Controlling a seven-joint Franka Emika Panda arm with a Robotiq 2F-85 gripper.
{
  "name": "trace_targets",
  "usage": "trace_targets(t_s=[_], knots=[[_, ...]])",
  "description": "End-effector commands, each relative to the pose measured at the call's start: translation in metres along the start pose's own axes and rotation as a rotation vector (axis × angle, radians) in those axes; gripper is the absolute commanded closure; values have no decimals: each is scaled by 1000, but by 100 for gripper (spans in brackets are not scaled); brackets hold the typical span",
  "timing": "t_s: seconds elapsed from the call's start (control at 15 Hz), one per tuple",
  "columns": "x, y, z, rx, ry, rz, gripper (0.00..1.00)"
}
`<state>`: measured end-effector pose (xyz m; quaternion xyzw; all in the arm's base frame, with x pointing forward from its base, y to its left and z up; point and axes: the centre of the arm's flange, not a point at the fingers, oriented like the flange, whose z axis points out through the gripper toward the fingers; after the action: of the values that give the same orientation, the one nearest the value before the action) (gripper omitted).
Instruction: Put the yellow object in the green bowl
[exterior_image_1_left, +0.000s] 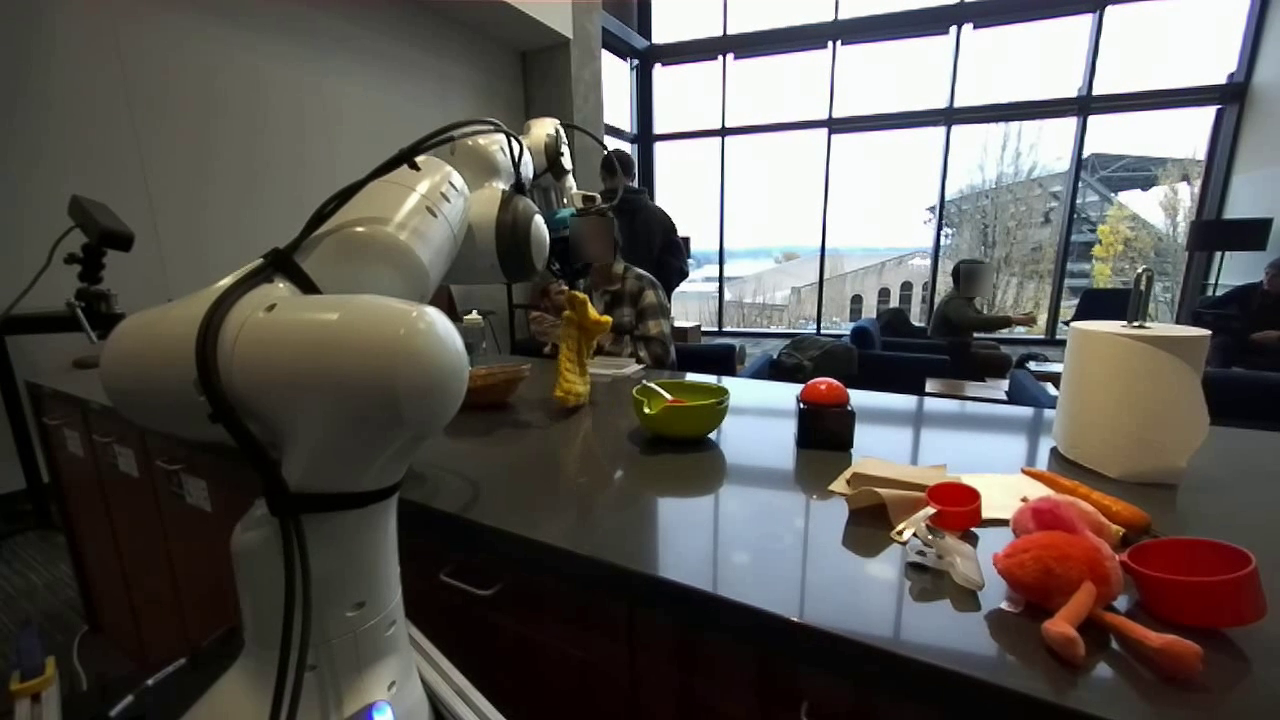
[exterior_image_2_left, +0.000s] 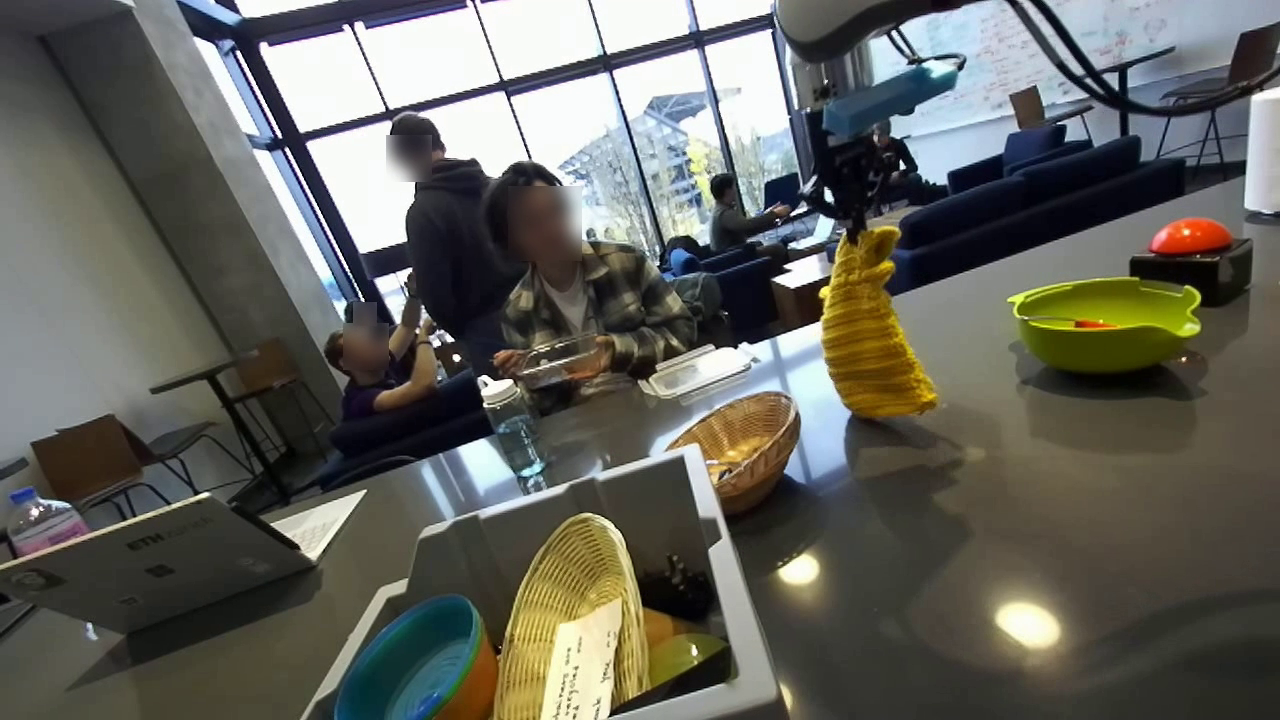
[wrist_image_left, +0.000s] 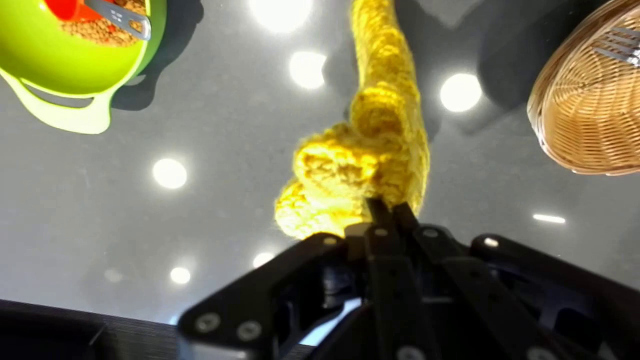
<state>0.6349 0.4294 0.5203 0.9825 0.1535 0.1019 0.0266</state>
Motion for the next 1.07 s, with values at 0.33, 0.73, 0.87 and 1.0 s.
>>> trace_targets(t_s=[0.33,0.73,0.87,1.0], knots=[[-30,33,-91,-70,-15,35,99],[-73,71,-135,-108,-22,75,99],[-82,93,-141,-103,-43,117,99],[-88,115,-142,-88,-71,164,99]])
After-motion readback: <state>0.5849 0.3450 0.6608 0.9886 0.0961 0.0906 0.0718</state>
